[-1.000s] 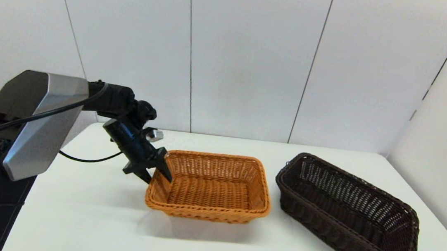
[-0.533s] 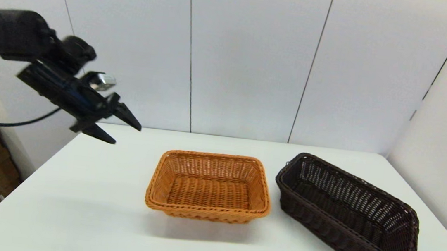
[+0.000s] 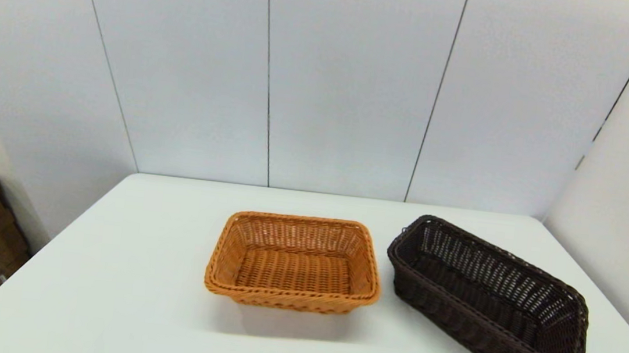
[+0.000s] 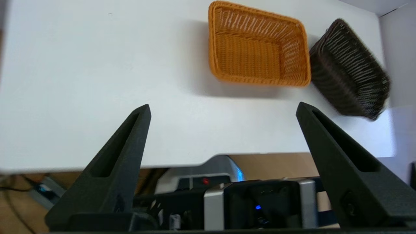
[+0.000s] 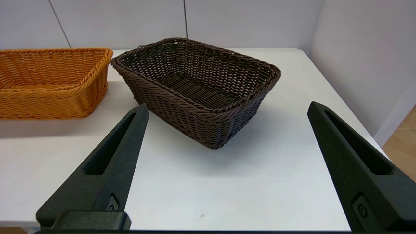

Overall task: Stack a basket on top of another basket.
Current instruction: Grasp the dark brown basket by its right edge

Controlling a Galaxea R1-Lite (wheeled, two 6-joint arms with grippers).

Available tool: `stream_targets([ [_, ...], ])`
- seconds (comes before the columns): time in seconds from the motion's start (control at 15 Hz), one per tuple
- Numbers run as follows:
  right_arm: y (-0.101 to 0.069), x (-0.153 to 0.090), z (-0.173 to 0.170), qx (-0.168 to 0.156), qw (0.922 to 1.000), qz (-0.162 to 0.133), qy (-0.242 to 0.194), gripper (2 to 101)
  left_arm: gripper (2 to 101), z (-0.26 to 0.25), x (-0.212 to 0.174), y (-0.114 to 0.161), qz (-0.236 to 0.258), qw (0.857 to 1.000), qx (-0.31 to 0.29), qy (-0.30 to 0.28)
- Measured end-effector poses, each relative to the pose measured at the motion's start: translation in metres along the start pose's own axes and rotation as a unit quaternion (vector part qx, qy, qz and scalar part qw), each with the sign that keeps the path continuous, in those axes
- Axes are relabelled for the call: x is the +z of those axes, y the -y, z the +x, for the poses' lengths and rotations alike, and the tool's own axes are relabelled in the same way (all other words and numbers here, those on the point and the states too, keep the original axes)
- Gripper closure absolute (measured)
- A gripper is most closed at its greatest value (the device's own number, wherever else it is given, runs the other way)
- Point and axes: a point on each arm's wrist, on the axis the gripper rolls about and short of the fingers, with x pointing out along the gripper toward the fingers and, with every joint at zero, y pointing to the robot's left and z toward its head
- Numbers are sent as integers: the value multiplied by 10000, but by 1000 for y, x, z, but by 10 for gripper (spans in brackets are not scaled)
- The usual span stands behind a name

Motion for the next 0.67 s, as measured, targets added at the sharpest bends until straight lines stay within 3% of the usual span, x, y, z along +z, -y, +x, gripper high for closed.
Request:
stream_targets([
  [0.27, 0, 0, 0, -2, 10000, 0, 0, 52, 94, -57, -123, 14, 835, 9958, -4, 362],
  [0.53, 0, 0, 0, -2, 10000, 2, 0, 52, 78, -85, -217, -15, 1598, 9843, -197, 727],
  [0.67, 0, 0, 0, -2, 10000, 0, 2, 52, 72, -88, -250, -32, 1615, 9824, -109, 933],
])
